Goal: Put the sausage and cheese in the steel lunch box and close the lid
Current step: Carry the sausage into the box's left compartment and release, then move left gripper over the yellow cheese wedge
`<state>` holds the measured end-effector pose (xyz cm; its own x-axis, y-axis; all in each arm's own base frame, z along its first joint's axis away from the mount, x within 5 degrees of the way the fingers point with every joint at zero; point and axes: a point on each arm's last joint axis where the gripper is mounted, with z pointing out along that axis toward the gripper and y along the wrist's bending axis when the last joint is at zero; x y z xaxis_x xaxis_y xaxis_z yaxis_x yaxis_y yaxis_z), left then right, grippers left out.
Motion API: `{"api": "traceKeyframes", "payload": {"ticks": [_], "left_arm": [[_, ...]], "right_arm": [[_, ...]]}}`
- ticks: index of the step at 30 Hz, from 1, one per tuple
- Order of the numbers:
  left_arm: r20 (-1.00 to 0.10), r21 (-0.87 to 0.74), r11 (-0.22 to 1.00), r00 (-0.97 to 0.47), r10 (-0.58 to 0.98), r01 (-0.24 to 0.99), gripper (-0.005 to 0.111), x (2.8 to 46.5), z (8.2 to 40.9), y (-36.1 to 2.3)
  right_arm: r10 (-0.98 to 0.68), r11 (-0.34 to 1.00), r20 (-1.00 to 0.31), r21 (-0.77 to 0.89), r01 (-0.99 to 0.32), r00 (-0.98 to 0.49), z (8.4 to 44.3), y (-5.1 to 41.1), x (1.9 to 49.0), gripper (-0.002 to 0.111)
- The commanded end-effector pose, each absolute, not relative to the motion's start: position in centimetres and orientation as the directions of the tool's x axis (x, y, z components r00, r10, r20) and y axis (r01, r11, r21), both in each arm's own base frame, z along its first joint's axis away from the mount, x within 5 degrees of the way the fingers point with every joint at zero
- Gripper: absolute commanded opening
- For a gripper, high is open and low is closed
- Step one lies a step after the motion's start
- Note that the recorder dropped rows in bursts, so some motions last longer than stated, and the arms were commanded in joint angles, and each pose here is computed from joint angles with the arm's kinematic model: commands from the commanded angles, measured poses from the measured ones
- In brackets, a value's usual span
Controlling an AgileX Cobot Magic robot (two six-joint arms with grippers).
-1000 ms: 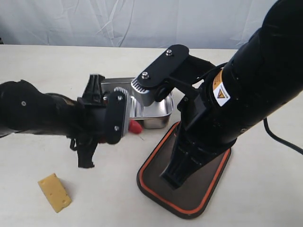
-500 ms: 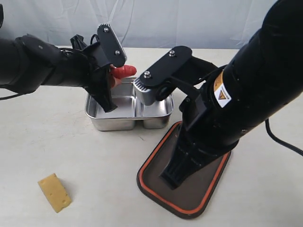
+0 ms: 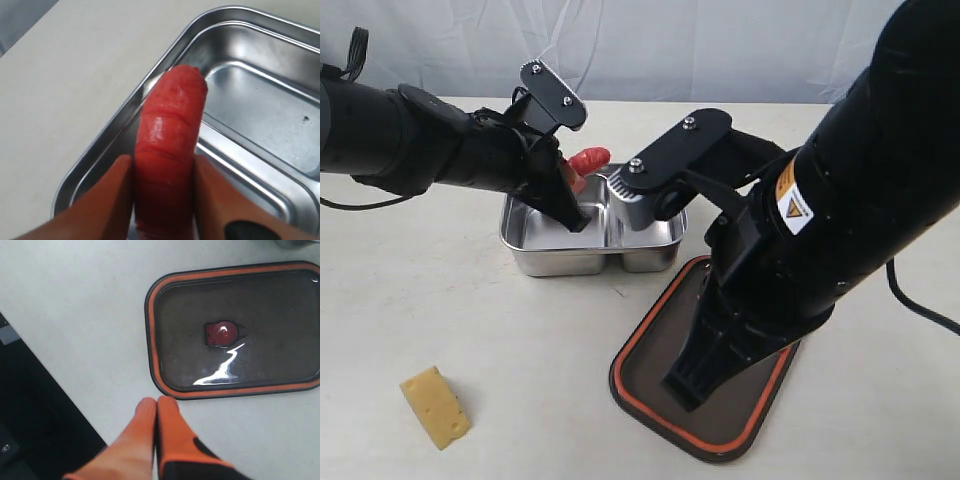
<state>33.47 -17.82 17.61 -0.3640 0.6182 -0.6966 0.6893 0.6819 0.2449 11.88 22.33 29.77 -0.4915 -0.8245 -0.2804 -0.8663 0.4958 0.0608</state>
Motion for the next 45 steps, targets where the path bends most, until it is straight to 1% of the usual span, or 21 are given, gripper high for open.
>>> {"api": "traceKeyframes", "payload": {"ticks": [1,6,8,15,17,19,20,23,24,25,26,27,28,29,31,32,33,35,39,42,45], "left_arm": [[-0.714,0.203,0.715,-0.399,0.576,0.669,0.006,33.6,17.8,-17.8],[-0.725,0.172,0.755,-0.438,0.532,0.632,0.037,33.7,17.8,-17.7],[-0.725,0.184,0.762,-0.437,0.531,0.621,0.043,33.8,17.8,-17.6],[-0.727,0.188,0.768,-0.44,0.528,0.612,0.044,33.9,17.9,-17.5],[-0.737,0.172,0.751,-0.422,0.527,0.638,0.044,33.5,18.6,-17.7],[-0.752,0.168,0.698,-0.367,0.547,0.696,0.044,32.8,20.2,-18.0],[-0.764,0.17,0.652,-0.319,0.56,0.739,0.044,31.9,21.8,-18.1],[-0.754,0.074,0.614,-0.359,0.55,0.786,0.044,29.8,24.1,-17.9],[-0.67,0.022,0.589,-0.426,0.609,0.808,0.044,28.4,24.2,-17.3],[-0.554,-0.007,0.591,-0.495,0.669,0.806,0.044,27.4,23.8,-16.5],[-0.43,-0.022,0.636,-0.581,0.691,0.772,0.044,26.7,23.3,-15.5],[-0.306,-0.03,0.741,-0.712,0.632,0.671,0.044,26.2,22.8,-14.4],[-0.199,-0.001,0.807,-0.791,0.578,0.59,0.044,25.8,22.5,-13.4],[-0.102,0.045,0.823,-0.817,0.568,0.566,0.044,25.3,22.4,-12.5],[0.04,0.035,0.83,-0.83,0.556,0.557,0.044,24.2,22.3,-11.9],[0.075,0.008,0.857,-0.855,0.514,0.516,0.044,23.8,22.3,-11.9],[0.11,-0.028,0.906,-0.899,0.423,0.423,0.044,23.3,22.4,-12.1],[0.118,-0.051,0.952,-0.945,0.305,0.301,0.044,23.2,22.4,-12.5],[0.161,-0.061,0.994,-0.982,0.096,0.087,0.044,22.6,21.9,-12.7],[0.203,-0.072,0.997,-0.978,0.045,0.031,0.044,22.0,21.3,-12.7],[0.185,-0.069,0.997,-0.983,-0.005,-0.018,0.044,21.9,20.5,-12.6]], "right_arm": [[-0.822,0.497,-0.285,0.06,-0.865,-0.492,30.0,22.1,11.8,0.0],[-0.819,0.5,-0.28,0.079,-0.863,-0.5,30.0,22.2,11.7,0.0],[-0.818,0.501,-0.278,0.089,-0.861,-0.504,30.0,22.2,11.6,0.0],[-0.814,0.502,-0.278,0.104,-0.859,-0.51,30.0,22.2,11.5,0.0],[-0.814,0.502,-0.278,0.106,-0.858,-0.51,30.0,22.3,11.5,0.0],[-0.818,0.502,-0.266,0.105,-0.858,-0.511,30.0,22.2,11.4,0.0],[-0.822,0.502,-0.25,0.105,-0.858,-0.511,30.0,22.0,11.4,0.0],[-0.829,0.502,-0.224,0.105,-0.859,-0.512,29.9,21.8,11.2,0.0],[-0.83,0.502,-0.222,0.105,-0.859,-0.512,29.9,21.8,11.2,0.0],[-0.829,0.502,-0.225,0.105,-0.859,-0.512,29.9,21.8,11.2,0.0],[-0.828,0.502,-0.228,0.105,-0.859,-0.512,29.9,21.8,11.2,0.0],[-0.827,0.502,-0.233,0.105,-0.859,-0.512,30.0,21.9,11.3,0.0],[-0.826,0.502,-0.238,0.105,-0.859,-0.512,30.0,21.9,11.3,0.0],[-0.822,0.502,-0.252,0.105,-0.859,-0.511,30.0,22.0,11.3,0.0],[-0.815,0.502,-0.276,0.105,-0.859,-0.51,30.1,22.2,11.5,0.0],[-0.812,0.502,-0.286,0.105,-0.859,-0.509,30.1,22.3,11.5,0.0],[-0.809,0.502,-0.295,0.105,-0.859,-0.509,30.1,22.3,11.6,0.0],[-0.804,0.502,-0.31,0.105,-0.859,-0.508,30.1,22.5,11.6,0.0],[-0.797,0.502,-0.329,0.105,-0.859,-0.506,30.2,22.6,11.7,0.0],[-0.794,0.502,-0.334,0.109,-0.858,-0.507,30.2,22.7,11.7,0.0],[-0.794,0.502,-0.334,0.109,-0.858,-0.507,30.2,22.7,11.7,0.0]]}}
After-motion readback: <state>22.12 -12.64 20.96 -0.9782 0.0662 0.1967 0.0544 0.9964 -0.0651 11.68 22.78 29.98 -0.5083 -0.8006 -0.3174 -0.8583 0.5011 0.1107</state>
